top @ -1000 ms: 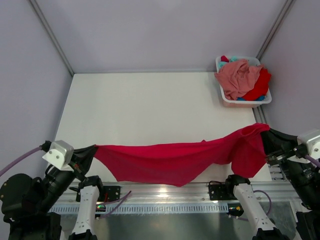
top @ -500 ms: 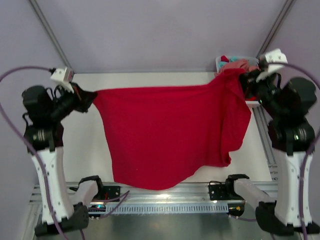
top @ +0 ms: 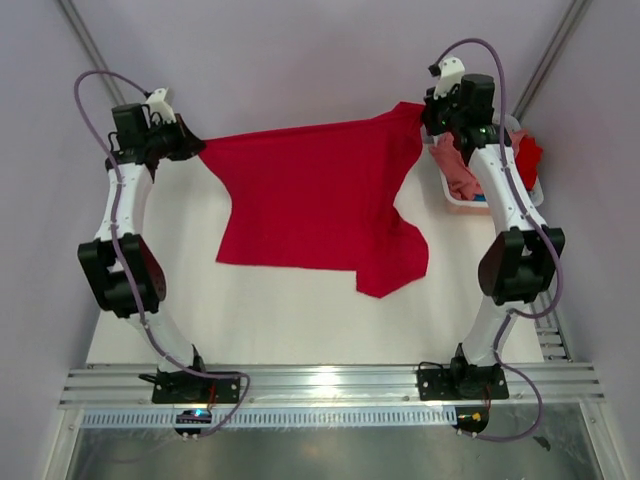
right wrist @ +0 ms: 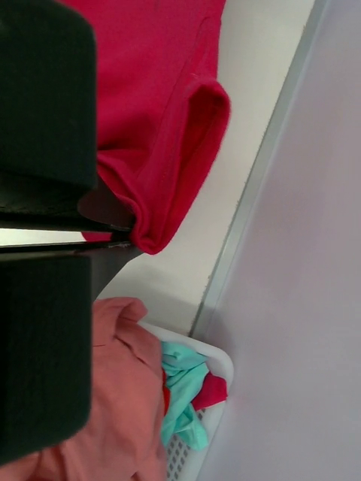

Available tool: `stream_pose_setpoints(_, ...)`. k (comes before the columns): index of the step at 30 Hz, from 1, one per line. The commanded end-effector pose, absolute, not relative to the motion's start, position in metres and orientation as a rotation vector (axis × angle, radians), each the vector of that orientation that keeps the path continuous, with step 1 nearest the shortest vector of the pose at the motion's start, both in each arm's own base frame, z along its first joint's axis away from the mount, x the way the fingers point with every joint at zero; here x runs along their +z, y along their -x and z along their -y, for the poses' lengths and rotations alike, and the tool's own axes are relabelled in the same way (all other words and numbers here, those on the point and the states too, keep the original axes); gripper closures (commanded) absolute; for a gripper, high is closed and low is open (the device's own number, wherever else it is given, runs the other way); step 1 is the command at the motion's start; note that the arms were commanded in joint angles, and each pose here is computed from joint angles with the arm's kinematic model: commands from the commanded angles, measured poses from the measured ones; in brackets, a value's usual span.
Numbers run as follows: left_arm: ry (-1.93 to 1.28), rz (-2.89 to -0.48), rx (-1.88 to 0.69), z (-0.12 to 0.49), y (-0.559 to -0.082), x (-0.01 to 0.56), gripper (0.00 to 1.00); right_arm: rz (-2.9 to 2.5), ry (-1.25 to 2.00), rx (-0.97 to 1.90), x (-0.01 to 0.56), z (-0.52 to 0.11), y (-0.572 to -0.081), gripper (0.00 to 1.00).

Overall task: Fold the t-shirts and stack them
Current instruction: Flatten the tshirt out

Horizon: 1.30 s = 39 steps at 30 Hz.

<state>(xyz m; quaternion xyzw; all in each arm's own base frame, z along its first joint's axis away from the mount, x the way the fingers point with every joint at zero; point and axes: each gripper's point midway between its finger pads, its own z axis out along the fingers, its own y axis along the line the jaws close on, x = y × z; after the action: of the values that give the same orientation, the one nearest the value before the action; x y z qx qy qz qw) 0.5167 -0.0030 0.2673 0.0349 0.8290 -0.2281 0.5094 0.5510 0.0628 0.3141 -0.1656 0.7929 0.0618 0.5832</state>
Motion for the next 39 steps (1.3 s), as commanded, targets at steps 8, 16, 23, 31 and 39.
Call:
stream_pose_setpoints(8,-0.124,-1.992,-0.376,-0.027,-0.576,0.228,1.00,-1.788,0.275,-0.084,0.295,-0.021,-0.617,0.97)
stream_pose_setpoints(16,-0.104,-2.006,-0.343,-0.028,-0.581,0.220,1.00,-1.788,0.246,-0.104,0.288,-0.016,-0.617,0.97)
stream_pose_setpoints(23,-0.020,-1.987,-0.207,-0.040,-0.573,0.235,1.00,-1.729,0.199,-0.089,0.323,-0.016,-0.602,0.97)
stream_pose_setpoints(31,0.002,-1.988,-0.086,-0.035,-0.590,0.219,1.00,-1.726,0.113,-0.157,0.305,-0.002,-0.609,0.97)
stream_pose_setpoints(39,0.023,-1.979,-0.054,-0.039,-0.582,0.229,1.00,-1.745,0.135,-0.139,0.296,-0.005,-0.595,0.97)
